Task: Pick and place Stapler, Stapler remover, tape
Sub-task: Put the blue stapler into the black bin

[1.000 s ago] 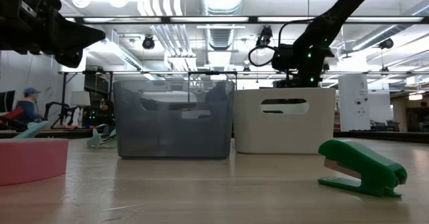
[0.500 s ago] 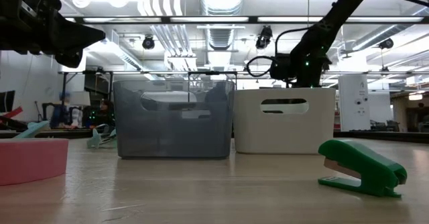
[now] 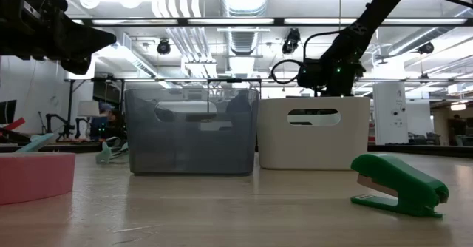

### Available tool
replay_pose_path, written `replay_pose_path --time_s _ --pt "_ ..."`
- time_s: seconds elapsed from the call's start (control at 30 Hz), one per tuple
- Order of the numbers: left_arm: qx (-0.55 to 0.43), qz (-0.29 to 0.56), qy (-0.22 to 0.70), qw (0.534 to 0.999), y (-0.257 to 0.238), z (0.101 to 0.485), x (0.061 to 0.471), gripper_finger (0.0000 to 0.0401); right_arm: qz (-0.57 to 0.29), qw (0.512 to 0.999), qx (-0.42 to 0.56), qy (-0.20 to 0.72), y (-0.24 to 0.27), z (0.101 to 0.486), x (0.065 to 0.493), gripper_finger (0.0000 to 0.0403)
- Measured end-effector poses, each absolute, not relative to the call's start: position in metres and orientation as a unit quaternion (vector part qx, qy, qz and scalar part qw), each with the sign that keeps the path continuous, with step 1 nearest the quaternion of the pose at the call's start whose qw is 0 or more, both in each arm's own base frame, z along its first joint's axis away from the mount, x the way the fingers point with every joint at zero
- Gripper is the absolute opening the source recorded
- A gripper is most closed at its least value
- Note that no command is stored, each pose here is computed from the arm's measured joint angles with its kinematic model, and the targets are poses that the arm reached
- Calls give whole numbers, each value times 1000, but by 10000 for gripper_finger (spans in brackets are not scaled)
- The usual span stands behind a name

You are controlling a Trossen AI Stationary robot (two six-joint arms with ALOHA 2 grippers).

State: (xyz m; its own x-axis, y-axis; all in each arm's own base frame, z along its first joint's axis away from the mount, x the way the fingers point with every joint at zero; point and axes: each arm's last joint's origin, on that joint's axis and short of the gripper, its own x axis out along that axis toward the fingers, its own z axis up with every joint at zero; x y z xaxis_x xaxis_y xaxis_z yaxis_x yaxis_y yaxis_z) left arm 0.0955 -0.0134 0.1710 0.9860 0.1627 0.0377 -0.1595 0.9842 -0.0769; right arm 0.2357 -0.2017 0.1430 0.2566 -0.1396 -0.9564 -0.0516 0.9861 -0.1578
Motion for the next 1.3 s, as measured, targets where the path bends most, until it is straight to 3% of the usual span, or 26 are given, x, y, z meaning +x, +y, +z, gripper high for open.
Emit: replay_pose_path --time_s 1.0,1.3 --pt "-37 81 -22 996 -13 171 96 23 -42 793 -62 604 -201 140 235 92" --pt "-37 81 -22 996 -13 171 96 23 -50 793 -48 606 -201 141 235 72"
